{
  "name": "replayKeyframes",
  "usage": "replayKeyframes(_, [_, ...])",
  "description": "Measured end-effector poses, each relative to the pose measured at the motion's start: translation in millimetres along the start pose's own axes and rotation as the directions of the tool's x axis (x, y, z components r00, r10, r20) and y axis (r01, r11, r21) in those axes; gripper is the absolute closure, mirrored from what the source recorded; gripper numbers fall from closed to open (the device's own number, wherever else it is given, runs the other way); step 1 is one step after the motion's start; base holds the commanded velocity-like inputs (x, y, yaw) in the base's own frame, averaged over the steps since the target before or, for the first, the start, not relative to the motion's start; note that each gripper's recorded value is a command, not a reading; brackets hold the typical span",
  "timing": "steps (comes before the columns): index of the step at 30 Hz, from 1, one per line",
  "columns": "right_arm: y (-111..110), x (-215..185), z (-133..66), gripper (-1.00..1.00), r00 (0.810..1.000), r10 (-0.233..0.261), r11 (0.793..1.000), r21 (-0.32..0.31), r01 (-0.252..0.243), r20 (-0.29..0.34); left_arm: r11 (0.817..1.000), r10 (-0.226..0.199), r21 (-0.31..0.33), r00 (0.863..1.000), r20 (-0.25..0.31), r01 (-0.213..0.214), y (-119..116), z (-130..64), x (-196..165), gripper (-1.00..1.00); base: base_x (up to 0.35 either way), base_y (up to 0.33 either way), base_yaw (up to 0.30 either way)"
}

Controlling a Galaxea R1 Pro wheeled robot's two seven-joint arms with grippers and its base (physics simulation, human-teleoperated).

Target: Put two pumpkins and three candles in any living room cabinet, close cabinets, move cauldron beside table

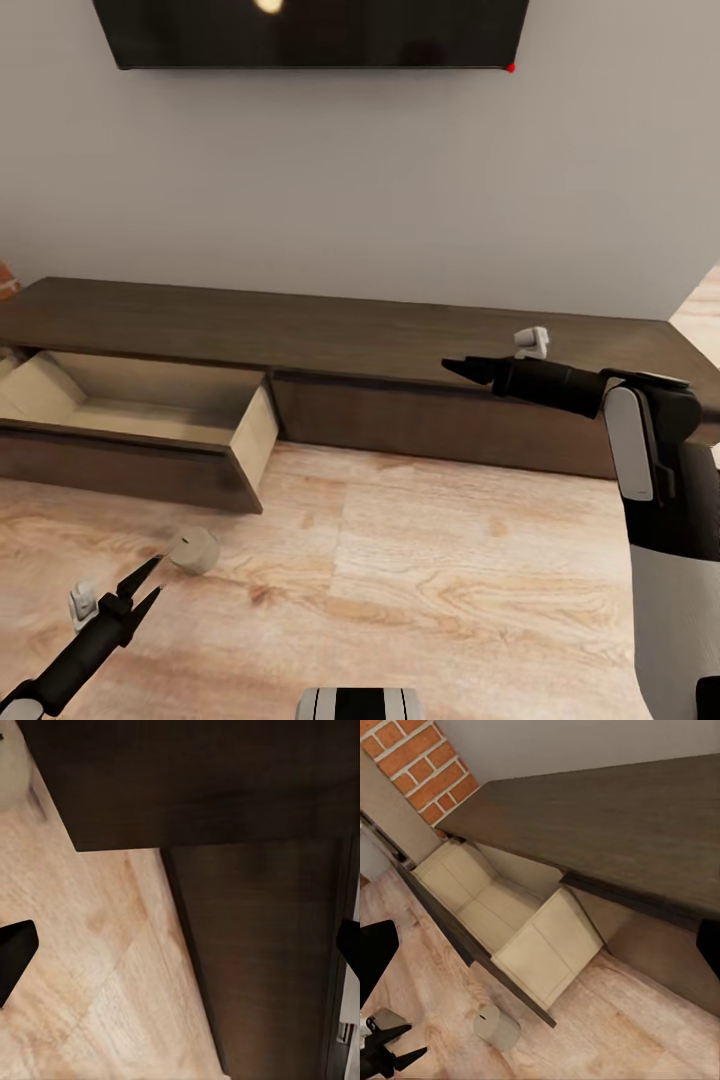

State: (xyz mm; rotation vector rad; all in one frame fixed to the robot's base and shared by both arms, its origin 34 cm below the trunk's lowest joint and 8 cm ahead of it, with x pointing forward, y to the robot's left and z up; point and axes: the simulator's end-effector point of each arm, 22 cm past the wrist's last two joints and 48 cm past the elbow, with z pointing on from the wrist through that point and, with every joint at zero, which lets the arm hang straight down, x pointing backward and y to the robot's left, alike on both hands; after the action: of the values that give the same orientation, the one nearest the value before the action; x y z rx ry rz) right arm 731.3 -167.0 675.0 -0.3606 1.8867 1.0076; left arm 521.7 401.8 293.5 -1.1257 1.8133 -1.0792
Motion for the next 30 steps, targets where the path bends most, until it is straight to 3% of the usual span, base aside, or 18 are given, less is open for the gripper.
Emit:
replayKeyframes(8, [-1.0,9.5,2.7,-1.0,1.0,0.018,1.0,-0.002,-0.018,-0.01,1.0,0.001,-0.001,1.0,0.001,-0.001,0.4,-0.3,0.3,-1.0,-0.002,0.0,0.274])
replayKeyframes(12, [0.3,29.5,7.7,-1.0,0.998,0.03,1.0,-0.003,-0.03,-0.046,1.0,0.006,-0.003,1.0,-0.002,-0.006,1.0,0.1,1.8,-1.0,0.0,0.0,0.287])
replayKeyframes(20, [24.7,138.3,50.4,-1.0,0.969,0.054,0.998,0.043,-0.045,-0.24,1.0,0.01,0.004,1.0,-0.009,-0.01,-1.7,4.0,8.3,-1.0,0.0,0.0,0.272])
replayKeyframes(22, [30.7,165.5,69.4,-1.0,0.965,0.037,0.995,0.103,-0.011,-0.26,1.0,0.008,0.009,1.0,-0.012,-0.008,-3.5,7.0,13.6,-1.0,0.0,0.0,0.195])
replayKeyframes(25, [48.1,197.5,87.3,-1.0,0.951,-0.009,0.991,0.126,0.05,-0.31,1.0,0.016,-0.001,0.999,-0.03,-0.016,-2.1,9.3,21.4,-1.0,0.0,0.0,0.166])
replayKeyframes(28, [49.1,215.9,95.3,-1.0,0.936,-0.044,0.976,0.185,0.114,-0.348,0.999,0.04,-0.026,0.997,-0.064,-0.042,2.8,10.5,31.1,-1.0,0.0,0.0,0.162])
replayKeyframes(30, [56.3,221.4,102.9,-1.0,0.933,-0.05,0.971,0.202,0.129,-0.355,0.998,0.05,-0.033,0.996,-0.072,-0.052,3.8,10.9,33.2,-1.0,0.0,0.0,0.166])
